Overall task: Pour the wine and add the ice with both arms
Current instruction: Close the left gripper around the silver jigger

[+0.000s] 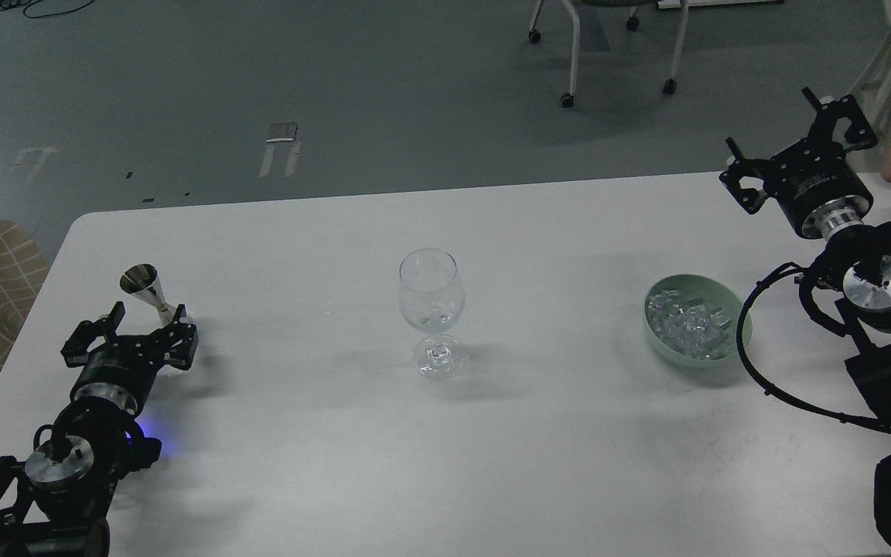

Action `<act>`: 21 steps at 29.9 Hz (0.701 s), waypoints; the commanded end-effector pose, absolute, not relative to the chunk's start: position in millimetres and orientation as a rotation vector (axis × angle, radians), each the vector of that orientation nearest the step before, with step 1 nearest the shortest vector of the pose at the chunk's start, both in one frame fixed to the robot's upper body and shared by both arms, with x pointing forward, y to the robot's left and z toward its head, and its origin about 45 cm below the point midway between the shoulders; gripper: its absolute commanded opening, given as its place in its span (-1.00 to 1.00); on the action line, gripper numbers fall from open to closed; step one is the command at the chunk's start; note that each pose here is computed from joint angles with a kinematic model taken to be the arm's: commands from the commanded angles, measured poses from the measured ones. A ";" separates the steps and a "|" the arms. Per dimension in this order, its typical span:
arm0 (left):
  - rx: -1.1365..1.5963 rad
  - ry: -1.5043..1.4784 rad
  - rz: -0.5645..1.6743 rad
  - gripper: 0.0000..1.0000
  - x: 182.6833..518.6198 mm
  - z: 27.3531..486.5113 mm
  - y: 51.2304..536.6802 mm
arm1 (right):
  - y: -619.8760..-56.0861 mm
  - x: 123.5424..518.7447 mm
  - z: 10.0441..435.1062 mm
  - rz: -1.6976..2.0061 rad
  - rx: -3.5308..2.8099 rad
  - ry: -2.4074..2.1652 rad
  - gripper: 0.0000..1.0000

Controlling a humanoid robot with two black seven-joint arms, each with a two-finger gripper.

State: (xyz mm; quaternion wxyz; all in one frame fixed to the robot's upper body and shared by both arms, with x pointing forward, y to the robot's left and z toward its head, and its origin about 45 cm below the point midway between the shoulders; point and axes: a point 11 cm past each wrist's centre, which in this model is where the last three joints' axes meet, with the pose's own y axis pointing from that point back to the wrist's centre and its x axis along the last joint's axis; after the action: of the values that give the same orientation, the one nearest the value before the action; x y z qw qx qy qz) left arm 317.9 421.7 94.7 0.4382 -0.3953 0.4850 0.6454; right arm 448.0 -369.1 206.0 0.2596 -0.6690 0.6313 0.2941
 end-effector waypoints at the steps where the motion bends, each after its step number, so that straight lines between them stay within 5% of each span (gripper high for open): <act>1: -0.980 1.211 1.611 0.63 318.4 92.4 421.1 | -369.6 448.0 206.4 0.795 -1.813 1.711 1.00; 12: -0.986 1.220 1.598 0.52 333.8 93.9 417.9 | -370.3 448.6 206.9 0.794 -1.812 1.714 1.00; 21: -0.998 1.232 1.611 0.62 337.8 88.7 414.5 | -368.2 452.4 212.1 0.787 -1.813 1.710 1.00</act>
State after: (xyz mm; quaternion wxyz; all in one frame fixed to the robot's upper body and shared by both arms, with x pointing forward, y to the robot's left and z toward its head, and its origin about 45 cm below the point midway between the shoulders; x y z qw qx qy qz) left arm 337.9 414.6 89.9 0.4284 -0.3991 0.4928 0.6437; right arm 450.8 -369.6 210.4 0.2609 -0.6695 0.6317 0.2910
